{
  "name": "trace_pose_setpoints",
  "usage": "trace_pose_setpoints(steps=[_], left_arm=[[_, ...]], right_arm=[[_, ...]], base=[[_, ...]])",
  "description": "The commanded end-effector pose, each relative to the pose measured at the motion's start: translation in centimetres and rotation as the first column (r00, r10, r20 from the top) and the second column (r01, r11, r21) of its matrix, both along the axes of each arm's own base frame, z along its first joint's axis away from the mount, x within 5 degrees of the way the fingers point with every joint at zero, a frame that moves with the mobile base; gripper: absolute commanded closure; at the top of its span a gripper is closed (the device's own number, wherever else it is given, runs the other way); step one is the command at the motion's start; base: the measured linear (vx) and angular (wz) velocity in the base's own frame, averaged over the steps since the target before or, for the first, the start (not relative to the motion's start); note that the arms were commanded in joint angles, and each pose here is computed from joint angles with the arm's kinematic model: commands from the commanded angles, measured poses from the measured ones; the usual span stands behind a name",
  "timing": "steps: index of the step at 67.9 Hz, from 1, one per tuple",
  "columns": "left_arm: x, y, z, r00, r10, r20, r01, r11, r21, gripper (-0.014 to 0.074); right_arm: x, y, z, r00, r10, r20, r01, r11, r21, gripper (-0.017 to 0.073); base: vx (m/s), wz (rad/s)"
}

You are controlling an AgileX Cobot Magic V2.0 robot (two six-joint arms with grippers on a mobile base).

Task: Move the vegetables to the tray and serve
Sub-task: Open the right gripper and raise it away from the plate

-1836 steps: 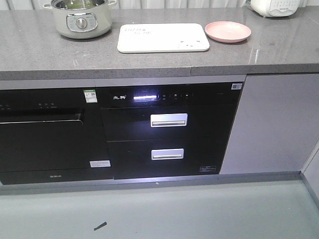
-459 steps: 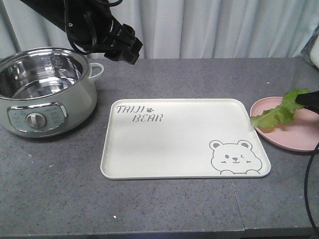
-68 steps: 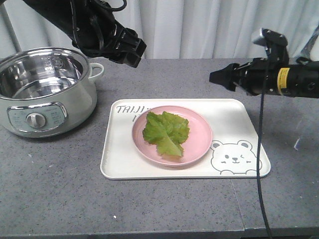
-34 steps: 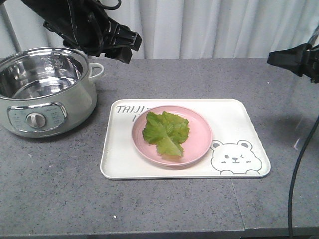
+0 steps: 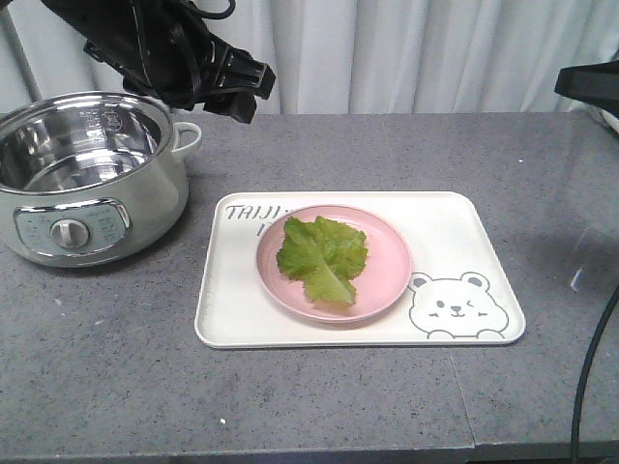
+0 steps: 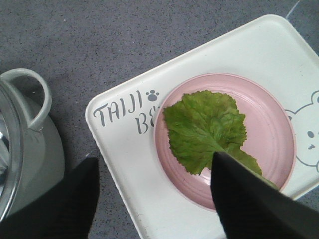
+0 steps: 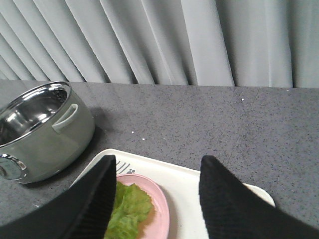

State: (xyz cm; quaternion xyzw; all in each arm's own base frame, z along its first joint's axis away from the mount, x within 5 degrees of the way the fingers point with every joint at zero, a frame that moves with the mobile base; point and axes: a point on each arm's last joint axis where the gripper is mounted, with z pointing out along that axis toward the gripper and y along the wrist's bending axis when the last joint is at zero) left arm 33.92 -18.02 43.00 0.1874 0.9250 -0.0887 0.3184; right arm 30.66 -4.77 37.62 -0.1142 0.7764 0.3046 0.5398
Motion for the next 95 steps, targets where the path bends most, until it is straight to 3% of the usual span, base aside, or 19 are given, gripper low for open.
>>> trace_pose_setpoints(steps=[1,32,43,50,54,58,63,69,79,85,91,95], left_arm=[[-1.3,0.5,2.5,0.997,0.004,0.074,0.0,0.999,-0.05,0.0133],[-1.3,0.5,2.5,0.997,0.004,0.074,0.0,0.999,-0.05,0.0133],[-1.3,0.5,2.5,0.997,0.004,0.074,0.0,0.999,-0.05,0.0133],[-1.3,0.5,2.5,0.997,0.004,0.074,0.0,0.999,-0.05,0.0133],[-1.3,0.5,2.5,0.997,0.004,0.074,0.0,0.999,-0.05,0.0133],[-1.3,0.5,2.5,0.997,0.004,0.074,0.0,0.999,-0.05,0.0133],[-1.3,0.5,2.5,0.997,0.004,0.074,0.0,0.999,-0.05,0.0133],[-1.3,0.5,2.5,0.997,0.004,0.074,0.0,0.999,-0.05,0.0133],[-1.3,0.5,2.5,0.997,0.004,0.074,0.0,0.999,-0.05,0.0133],[-1.3,0.5,2.5,0.997,0.004,0.074,0.0,0.999,-0.05,0.0133],[-1.3,0.5,2.5,0.997,0.004,0.074,0.0,0.999,-0.05,0.0133],[-1.3,0.5,2.5,0.997,0.004,0.074,0.0,0.999,-0.05,0.0133]], right_arm=[[-1.7,0.6,3.2,0.996,-0.013,0.09,0.014,1.0,-0.01,0.0193],[-5.2,2.1,7.3,0.959,-0.036,0.281,0.046,0.999,-0.028,0.0193],[-5.3,2.1,8.8,0.87,-0.022,0.492,0.057,0.997,-0.056,0.0193],[-5.3,1.6,10.0,0.786,-0.089,0.612,0.123,0.992,-0.014,0.0193],[-5.2,1.1,10.6,0.745,-0.144,0.651,0.158,0.987,0.038,0.0193],[-5.2,0.8,11.4,0.7,-0.221,0.679,0.187,0.974,0.124,0.0193],[-5.3,0.2,12.3,0.634,-0.328,0.7,0.22,0.945,0.244,0.0193],[-5.4,-0.3,12.5,0.577,-0.358,0.734,0.302,0.929,0.216,0.0193],[-4.8,-1.6,11.9,0.588,-0.473,0.656,0.437,0.868,0.235,0.0193],[-4.4,-1.8,11.3,0.609,-0.479,0.632,0.495,0.852,0.169,0.0193],[-4.0,-2.5,10.4,0.624,-0.526,0.577,0.588,0.803,0.097,0.0193],[-3.9,-2.7,10.0,0.642,-0.522,0.561,0.608,0.793,0.042,0.0193]], base=[[0.0,0.0],[0.0,0.0],[0.0,0.0],[0.0,0.0],[0.0,0.0],[0.0,0.0],[0.0,0.0],[0.0,0.0],[0.0,0.0],[0.0,0.0],[0.0,0.0],[0.0,0.0]])
